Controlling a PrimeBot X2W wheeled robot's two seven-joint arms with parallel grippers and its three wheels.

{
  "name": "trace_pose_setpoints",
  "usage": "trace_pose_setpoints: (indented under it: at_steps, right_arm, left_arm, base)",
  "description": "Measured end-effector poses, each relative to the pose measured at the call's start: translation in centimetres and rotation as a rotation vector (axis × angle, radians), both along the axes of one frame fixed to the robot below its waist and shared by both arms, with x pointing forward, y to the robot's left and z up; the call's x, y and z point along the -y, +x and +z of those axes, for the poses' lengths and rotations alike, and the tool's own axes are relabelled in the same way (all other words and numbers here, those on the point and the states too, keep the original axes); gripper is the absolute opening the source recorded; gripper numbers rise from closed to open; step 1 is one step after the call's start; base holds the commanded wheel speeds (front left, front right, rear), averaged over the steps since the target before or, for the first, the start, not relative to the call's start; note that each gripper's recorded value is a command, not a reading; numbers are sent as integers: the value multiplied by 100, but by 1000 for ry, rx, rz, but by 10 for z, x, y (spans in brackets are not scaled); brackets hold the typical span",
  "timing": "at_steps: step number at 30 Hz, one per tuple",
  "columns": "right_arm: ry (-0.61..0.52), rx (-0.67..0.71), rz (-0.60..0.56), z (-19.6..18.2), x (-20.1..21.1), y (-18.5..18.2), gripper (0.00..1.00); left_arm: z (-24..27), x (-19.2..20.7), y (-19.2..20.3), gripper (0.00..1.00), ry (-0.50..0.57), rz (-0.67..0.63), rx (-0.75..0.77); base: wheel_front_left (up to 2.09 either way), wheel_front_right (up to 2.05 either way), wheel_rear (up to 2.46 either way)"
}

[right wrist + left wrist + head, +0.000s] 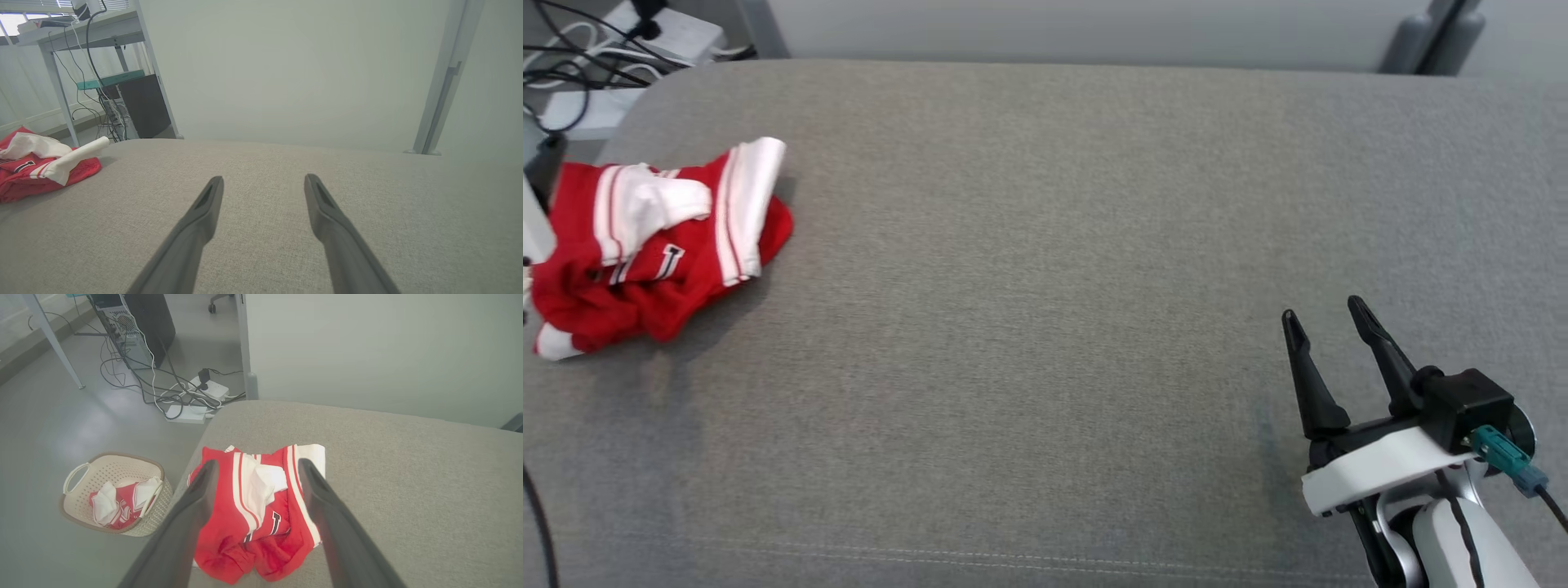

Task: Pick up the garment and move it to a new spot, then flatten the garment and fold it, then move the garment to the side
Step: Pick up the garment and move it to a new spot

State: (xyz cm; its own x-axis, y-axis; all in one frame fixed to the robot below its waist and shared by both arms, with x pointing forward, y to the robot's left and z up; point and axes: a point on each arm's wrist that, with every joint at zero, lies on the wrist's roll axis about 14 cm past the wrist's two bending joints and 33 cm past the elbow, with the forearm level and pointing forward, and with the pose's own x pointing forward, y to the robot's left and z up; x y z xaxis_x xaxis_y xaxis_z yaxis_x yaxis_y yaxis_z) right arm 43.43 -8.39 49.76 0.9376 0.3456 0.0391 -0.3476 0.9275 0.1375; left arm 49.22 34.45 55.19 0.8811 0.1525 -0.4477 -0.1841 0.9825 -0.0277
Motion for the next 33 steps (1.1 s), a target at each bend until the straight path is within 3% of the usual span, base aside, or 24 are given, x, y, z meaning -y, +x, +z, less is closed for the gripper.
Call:
trace_pose_setpoints:
  at_steps: [15,16,17,18,19,27,33]
  right_arm:
    - [-34,-91,-125,-43,48,16,100]
    - [-34,-94,-127,-44,49,16,100]
    - [-35,-97,-128,-46,50,17,100]
    - [-36,-99,-128,-46,50,17,100]
    - [-36,-97,-128,-46,50,19,100]
    - [-33,-87,-122,-43,47,20,100]
    - [-24,-50,-114,-28,43,22,100]
  left_arm:
    - [-124,20,40,100,-98,-6,-313]
    - [-129,19,40,86,-96,3,-328]
    - [-132,18,39,47,-94,16,-343]
    - [-135,16,38,47,-90,26,-356]
    - [-136,13,38,0,-84,36,-358]
    - [-113,-11,40,0,65,70,-298]
    - [-58,-4,54,0,184,1,-140]
  base:
    - [0,0,0]
    - [0,0,0]
    - [0,0,0]
    - [0,0,0]
    - [0,0,0]
    - [0,0,0]
    - [0,0,0]
